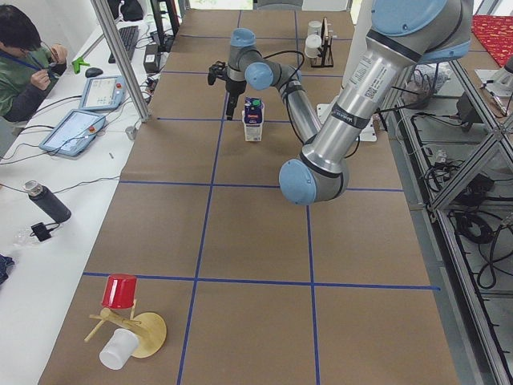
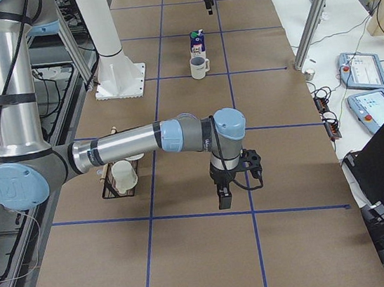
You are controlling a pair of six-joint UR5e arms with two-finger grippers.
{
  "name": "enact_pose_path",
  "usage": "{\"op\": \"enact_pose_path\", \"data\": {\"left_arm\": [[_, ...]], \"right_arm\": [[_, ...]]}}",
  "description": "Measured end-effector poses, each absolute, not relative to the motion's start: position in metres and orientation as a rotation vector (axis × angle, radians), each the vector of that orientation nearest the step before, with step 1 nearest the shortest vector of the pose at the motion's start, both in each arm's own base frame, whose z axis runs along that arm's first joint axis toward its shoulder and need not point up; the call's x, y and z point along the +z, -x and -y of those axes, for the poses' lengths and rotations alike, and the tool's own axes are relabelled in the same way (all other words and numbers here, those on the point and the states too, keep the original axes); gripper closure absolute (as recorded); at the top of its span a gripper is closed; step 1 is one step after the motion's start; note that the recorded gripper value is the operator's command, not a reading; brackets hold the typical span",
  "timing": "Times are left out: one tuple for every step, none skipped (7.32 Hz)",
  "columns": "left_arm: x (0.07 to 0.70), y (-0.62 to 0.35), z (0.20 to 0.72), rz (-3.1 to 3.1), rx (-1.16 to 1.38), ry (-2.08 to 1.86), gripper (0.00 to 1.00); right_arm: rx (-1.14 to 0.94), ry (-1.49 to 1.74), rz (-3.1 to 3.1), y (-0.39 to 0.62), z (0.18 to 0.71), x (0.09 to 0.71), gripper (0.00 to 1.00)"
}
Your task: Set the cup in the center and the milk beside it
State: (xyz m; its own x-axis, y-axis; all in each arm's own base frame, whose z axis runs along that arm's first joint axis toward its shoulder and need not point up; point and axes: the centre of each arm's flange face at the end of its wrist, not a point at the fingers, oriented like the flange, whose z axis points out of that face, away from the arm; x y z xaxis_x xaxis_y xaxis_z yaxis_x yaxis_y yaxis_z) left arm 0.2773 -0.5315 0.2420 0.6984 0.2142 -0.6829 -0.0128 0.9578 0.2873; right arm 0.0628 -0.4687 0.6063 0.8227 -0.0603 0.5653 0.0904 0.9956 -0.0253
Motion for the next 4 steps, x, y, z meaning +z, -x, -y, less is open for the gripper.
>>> {"op": "enact_pose_path", "data": {"left_arm": [[0.287, -0.22, 0.553, -0.761, 0.187, -0.27, 0.02], [0.334, -0.16, 0.571, -0.742, 0.237, -0.264, 0.02], [0.386, -0.097, 0.584, -0.73, 0.277, -0.256, 0.02], [0.438, -0.045, 0.587, -0.719, 0.308, -0.242, 0.02]], "right_arm": [[-0.077, 0.061, 0.6, -0.063, 0.465, 0.61, 0.0], [-0.076, 0.066, 0.601, -0.063, 0.462, 0.613, 0.0], [-0.075, 0.07, 0.601, -0.063, 0.46, 0.615, 0.0], [-0.074, 0.072, 0.601, -0.063, 0.459, 0.616, 0.0]]}}
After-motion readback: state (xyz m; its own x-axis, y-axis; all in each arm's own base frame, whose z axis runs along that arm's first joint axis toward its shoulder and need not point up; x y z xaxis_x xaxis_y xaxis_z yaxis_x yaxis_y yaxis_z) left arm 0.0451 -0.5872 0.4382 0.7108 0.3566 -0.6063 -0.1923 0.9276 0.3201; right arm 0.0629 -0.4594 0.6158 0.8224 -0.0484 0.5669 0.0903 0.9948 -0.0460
